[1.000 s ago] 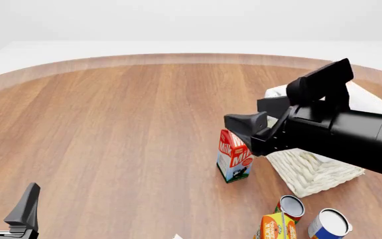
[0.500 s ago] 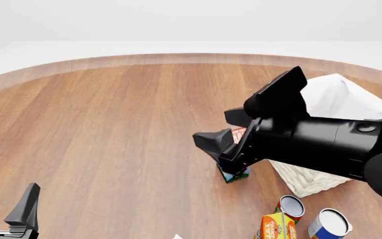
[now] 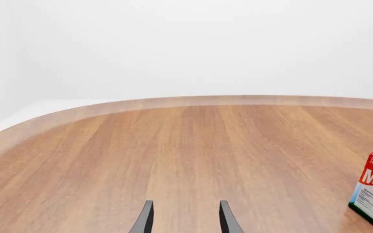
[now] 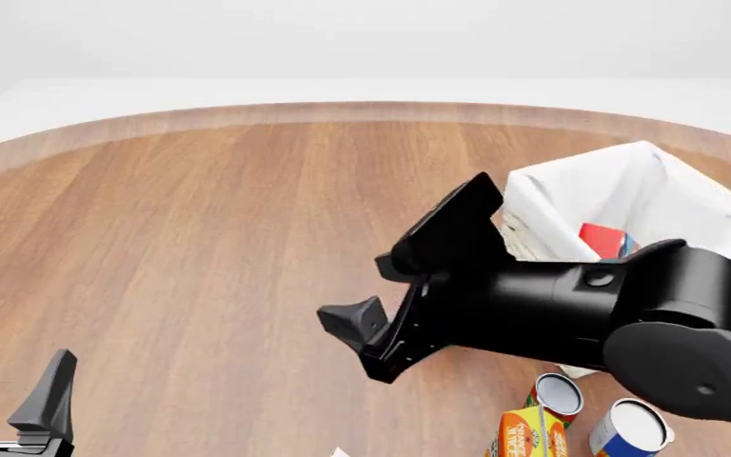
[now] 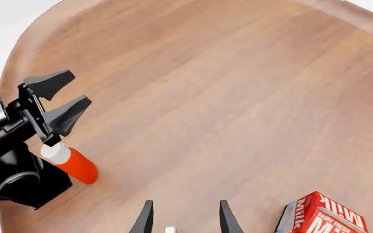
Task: Pick up the cream cheese box and the butter, and put them in the basket.
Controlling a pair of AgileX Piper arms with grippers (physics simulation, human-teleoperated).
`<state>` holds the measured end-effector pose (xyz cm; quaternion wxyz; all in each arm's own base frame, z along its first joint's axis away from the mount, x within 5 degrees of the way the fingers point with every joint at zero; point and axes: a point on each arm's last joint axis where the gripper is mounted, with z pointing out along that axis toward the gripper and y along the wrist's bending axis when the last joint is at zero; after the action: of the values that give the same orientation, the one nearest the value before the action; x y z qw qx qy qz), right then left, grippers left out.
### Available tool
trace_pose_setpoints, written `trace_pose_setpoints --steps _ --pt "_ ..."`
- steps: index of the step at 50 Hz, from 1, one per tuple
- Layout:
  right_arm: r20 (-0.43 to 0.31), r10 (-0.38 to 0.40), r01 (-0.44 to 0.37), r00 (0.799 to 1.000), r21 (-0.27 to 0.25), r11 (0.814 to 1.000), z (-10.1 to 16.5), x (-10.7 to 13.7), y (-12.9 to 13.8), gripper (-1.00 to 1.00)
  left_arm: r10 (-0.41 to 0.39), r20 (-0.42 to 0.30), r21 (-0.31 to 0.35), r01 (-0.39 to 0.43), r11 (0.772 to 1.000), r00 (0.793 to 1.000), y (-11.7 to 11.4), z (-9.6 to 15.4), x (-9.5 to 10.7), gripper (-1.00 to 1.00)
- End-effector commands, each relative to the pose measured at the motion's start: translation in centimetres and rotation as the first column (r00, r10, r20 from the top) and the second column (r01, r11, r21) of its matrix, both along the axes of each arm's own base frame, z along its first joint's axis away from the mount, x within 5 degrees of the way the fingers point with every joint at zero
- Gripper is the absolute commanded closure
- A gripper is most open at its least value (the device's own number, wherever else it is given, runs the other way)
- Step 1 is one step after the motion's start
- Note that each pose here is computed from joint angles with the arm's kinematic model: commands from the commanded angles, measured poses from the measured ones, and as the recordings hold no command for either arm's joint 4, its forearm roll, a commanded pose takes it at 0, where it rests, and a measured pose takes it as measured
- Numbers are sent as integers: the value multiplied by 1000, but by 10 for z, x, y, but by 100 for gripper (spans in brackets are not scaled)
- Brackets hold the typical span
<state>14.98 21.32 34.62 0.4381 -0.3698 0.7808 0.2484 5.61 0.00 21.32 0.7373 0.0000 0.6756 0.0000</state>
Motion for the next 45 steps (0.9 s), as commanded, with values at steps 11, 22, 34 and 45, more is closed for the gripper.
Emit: trace_pose_setpoints --steps 11,22,34,45 --pt "-56 53 -55 997 -42 998 -23 -8 22 -100 0 0 0 0 1000 1000 0 0 0 -100" --pt "-101 36 -42 994 -52 998 -42 -9 22 -100 0 0 0 0 1000 1000 0 0 0 -100" --pt "-119 13 -23 993 -77 997 -64 -5 18 -100 0 0 0 0 1000 1000 0 0 0 -100" --pt "-147 3 -16 989 -90 996 -78 -7 18 -100 0 0 0 0 1000 1000 0 0 0 -100"
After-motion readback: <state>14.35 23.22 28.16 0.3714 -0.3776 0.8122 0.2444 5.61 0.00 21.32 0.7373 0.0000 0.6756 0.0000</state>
